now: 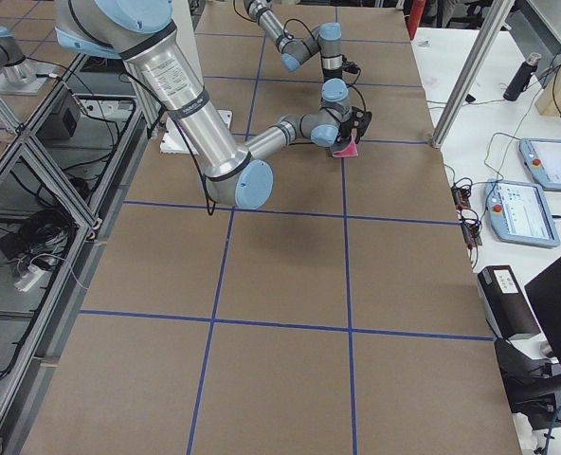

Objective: Fold towel twice with both arms
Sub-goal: 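Lay the folded edge down and open both grippers, raising them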

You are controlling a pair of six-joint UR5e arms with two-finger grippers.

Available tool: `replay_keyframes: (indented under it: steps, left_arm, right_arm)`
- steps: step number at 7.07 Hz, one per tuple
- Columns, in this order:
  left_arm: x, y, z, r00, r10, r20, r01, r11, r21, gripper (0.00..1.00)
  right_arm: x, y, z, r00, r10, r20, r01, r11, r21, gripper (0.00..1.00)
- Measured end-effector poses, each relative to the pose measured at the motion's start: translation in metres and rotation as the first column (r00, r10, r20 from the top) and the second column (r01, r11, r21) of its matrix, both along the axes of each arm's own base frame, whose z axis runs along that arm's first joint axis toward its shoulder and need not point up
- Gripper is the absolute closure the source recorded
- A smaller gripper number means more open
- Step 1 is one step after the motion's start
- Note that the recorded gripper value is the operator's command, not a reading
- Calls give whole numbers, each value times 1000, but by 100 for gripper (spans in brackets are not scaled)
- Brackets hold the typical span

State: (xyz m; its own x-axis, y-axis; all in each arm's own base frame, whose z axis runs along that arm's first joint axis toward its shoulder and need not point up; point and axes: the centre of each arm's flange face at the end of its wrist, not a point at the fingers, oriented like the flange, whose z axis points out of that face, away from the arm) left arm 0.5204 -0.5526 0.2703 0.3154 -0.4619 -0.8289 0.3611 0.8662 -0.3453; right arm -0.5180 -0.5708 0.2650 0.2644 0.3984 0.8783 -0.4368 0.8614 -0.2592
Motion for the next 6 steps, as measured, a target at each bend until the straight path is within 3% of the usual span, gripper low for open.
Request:
replay_keyframes:
  steps: [1, 2, 3, 4, 6]
  left_arm:
    - [0, -1, 0, 1000, -6, 2, 6, 1000, 1, 100]
    - [0, -2, 0, 1000, -9, 4, 9, 1000, 2, 94]
    - [1, -2, 1, 1000, -10, 5, 10, 1000, 2, 24]
    - [1, -2, 1, 1000, -12, 5, 12, 1000, 3, 0]
    - [1, -4, 0, 999, -34, 13, 34, 999, 15, 0]
  right_arm:
    - [-1, -1, 1, 1000, 5, -3, -5, 1000, 1, 100]
    - [-1, -2, 2, 1000, 8, -6, -8, 1000, 1, 100]
    - [-1, -2, 2, 1000, 9, -7, -9, 1000, 2, 60]
    - [-1, -3, 2, 1000, 10, -8, -10, 1000, 2, 2]
    - [-1, -3, 3, 1000, 11, -9, -11, 1000, 1, 1]
